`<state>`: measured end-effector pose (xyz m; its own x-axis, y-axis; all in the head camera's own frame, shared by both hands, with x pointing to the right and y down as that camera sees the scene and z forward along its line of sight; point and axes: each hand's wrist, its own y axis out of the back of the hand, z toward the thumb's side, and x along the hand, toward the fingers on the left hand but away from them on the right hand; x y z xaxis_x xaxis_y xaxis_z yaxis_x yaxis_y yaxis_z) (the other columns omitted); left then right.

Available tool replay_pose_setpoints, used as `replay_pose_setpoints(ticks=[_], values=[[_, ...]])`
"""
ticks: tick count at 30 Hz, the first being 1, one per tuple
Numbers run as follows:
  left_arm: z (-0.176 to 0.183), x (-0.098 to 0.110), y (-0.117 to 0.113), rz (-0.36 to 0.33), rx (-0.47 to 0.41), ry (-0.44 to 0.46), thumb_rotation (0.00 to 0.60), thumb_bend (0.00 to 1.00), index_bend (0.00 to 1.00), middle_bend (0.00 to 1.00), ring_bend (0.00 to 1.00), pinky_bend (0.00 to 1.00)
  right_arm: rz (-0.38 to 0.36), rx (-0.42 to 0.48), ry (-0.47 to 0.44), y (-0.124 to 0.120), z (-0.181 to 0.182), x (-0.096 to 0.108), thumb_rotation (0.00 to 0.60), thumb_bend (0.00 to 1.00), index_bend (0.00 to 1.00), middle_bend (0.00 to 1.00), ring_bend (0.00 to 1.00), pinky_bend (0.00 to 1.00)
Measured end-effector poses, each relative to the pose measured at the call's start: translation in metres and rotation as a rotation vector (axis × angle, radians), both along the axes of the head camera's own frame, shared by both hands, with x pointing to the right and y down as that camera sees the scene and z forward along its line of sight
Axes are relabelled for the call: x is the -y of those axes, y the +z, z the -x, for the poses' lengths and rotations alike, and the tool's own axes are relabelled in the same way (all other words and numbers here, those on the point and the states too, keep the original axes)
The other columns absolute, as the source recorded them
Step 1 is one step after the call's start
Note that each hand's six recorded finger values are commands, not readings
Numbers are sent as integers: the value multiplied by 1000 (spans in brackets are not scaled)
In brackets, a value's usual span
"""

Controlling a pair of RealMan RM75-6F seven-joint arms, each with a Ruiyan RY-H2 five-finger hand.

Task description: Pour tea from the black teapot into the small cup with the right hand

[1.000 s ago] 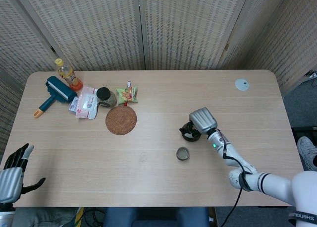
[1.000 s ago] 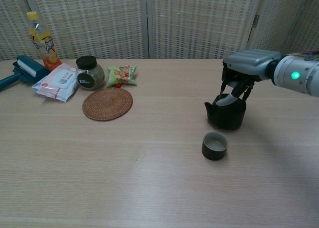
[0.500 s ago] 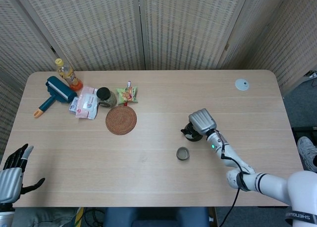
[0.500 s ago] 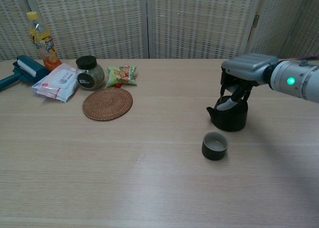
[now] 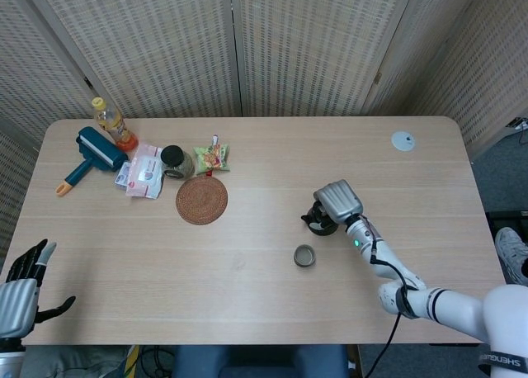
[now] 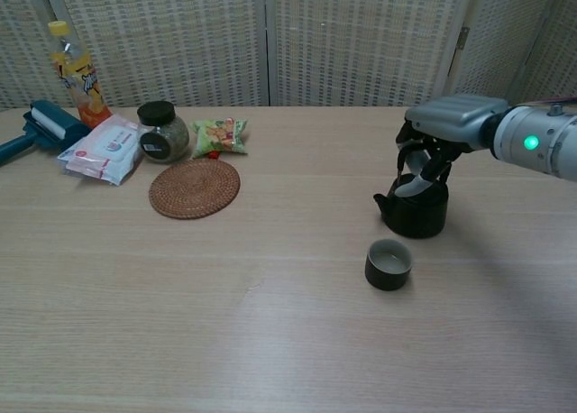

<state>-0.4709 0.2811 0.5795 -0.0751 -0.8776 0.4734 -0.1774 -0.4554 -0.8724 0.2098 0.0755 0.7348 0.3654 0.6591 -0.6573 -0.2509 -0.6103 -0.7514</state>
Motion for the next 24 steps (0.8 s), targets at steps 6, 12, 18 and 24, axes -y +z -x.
replay_pose_setpoints(ticks=[6, 12, 18, 24], values=[[-1, 1, 0, -3, -3, 2, 600, 181, 30, 0, 3, 56, -1, 11, 9, -3, 1, 0, 355, 0, 394, 399, 331, 408], [0, 2, -2, -6, -2, 2, 600, 181, 31, 0, 3, 56, -23, 39, 23, -13, 3, 5, 353, 0, 301, 325, 242, 257], [-1, 5, -3, -14, -2, 6, 600, 181, 30, 0, 3, 56, -55, 53, 41, -27, -3, 10, 458, 0, 254, 280, 198, 217], [-2, 9, -3, -18, -7, 14, 600, 181, 31, 0, 3, 56, -128, 39, 79, -46, -18, 11, 600, 0, 248, 279, 198, 217]])
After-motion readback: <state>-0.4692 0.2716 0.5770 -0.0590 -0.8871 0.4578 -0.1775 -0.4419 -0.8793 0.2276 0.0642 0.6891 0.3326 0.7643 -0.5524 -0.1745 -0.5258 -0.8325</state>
